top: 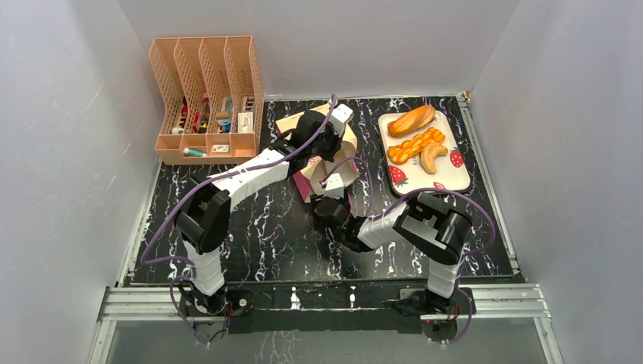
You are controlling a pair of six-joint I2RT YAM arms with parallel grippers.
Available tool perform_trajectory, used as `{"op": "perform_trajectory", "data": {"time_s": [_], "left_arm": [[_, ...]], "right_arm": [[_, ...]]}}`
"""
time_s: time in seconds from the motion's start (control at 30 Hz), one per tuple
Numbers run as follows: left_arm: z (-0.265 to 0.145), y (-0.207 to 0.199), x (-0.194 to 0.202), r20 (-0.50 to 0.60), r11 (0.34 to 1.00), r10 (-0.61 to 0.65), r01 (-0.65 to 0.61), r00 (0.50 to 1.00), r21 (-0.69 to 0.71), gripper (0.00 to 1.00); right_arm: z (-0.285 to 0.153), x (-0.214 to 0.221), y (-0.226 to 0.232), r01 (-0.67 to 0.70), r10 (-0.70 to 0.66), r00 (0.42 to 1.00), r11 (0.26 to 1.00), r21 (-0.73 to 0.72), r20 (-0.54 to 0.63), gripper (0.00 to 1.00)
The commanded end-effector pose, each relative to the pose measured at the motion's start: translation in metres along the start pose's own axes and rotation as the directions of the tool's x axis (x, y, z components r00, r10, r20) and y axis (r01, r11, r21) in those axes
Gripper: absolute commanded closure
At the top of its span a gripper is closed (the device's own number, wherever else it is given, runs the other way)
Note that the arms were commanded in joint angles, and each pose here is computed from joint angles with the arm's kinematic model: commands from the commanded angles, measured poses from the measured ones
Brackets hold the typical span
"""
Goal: Take the fake bread out of the paper bag
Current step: Pick up the clamp at the center of the board.
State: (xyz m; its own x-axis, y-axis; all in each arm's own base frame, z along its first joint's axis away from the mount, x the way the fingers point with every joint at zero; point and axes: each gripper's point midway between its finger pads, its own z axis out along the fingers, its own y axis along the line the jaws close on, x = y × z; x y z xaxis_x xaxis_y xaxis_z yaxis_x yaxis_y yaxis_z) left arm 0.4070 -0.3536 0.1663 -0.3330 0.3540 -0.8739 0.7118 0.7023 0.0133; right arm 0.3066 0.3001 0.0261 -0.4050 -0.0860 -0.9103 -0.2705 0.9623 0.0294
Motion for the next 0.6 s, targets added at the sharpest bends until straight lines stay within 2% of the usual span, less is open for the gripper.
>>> {"op": "perform_trajectory", "data": {"time_s": [0.0, 0.3, 0.57], "left_arm": [[-0.016, -0.009, -0.026, 0.058, 1.0, -0.005, 0.003, 0.998, 0.03, 1.0], [-0.023, -0.007, -0.027, 0.061, 1.0, 0.005, -0.006, 0.998, 0.014, 1.0], [-0.035, -0.004, -0.035, 0.077, 1.0, 0.02, -0.02, 0.997, 0.0, 1.0]], "right_arm": [[0.002, -0.025, 0.013, -0.045, 0.046, 0.997, 0.999, -0.027, 0.064, 0.43], [-0.004, -0.028, 0.009, -0.094, 0.096, 0.994, 0.995, -0.035, 0.059, 0.52], [-0.017, -0.049, 0.004, -0.14, 0.143, 0.987, 0.989, -0.035, 0.071, 0.54]]}}
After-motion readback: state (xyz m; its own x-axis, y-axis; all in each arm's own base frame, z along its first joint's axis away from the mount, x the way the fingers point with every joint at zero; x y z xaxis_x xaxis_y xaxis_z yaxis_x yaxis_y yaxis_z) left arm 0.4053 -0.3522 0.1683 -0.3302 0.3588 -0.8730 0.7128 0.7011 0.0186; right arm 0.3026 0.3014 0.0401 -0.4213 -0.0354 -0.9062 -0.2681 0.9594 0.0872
